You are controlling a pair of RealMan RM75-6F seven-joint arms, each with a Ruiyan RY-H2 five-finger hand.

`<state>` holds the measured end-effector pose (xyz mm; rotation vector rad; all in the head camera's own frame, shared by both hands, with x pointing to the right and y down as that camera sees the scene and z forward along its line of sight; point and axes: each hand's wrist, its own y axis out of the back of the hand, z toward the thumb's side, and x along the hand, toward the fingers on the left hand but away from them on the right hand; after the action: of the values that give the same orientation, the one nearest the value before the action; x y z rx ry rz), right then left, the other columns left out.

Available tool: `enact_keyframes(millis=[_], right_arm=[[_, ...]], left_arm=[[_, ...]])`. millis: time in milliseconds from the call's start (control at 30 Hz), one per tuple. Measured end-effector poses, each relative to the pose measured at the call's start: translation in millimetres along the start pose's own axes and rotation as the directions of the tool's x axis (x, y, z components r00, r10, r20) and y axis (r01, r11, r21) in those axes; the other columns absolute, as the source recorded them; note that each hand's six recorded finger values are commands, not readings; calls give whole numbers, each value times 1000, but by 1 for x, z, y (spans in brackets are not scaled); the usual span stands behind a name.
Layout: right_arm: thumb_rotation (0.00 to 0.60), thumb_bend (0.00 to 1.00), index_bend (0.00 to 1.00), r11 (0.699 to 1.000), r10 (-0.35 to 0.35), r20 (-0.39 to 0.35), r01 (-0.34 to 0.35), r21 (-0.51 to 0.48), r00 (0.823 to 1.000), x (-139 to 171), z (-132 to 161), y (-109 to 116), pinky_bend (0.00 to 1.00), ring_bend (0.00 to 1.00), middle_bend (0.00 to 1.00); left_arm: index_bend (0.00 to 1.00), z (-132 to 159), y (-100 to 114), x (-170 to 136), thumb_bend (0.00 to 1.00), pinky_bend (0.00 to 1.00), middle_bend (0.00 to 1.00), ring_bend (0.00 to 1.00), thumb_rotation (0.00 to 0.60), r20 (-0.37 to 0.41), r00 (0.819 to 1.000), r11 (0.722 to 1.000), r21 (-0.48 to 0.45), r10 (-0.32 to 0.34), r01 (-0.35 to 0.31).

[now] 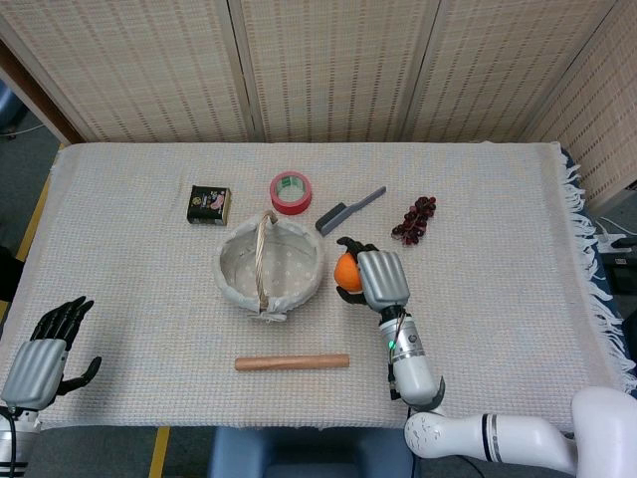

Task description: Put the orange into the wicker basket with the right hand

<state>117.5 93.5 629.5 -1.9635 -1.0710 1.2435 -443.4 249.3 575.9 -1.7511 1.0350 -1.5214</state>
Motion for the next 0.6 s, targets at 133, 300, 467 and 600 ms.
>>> enact_keyframes(millis=[133,300,467,600], right_arm=[[600,296,278,999,-30,-33,30,-11,999,-8,21,9,794,700,661],[600,296,299,1000,-28,-29,27,-9,999,-19,34,-2,794,693,661],[600,297,320,1000,-23,-9,23,15,1000,-34,39,-21,793,687,661],[600,297,335,1000,-23,-2,23,15,1000,-45,47,-38,792,678,661]], left_arm=[[0,0,0,0,348,80,0,0,600,0,1000,1000,1,1,-1],[0,0,1,0,349,79,0,0,600,2,1000,1000,6,2,-2],[0,-1,1,0,349,80,0,0,600,0,1000,1000,4,2,-2],[0,-1,1,0,349,80,0,0,600,-3,1000,1000,-3,-1,1]])
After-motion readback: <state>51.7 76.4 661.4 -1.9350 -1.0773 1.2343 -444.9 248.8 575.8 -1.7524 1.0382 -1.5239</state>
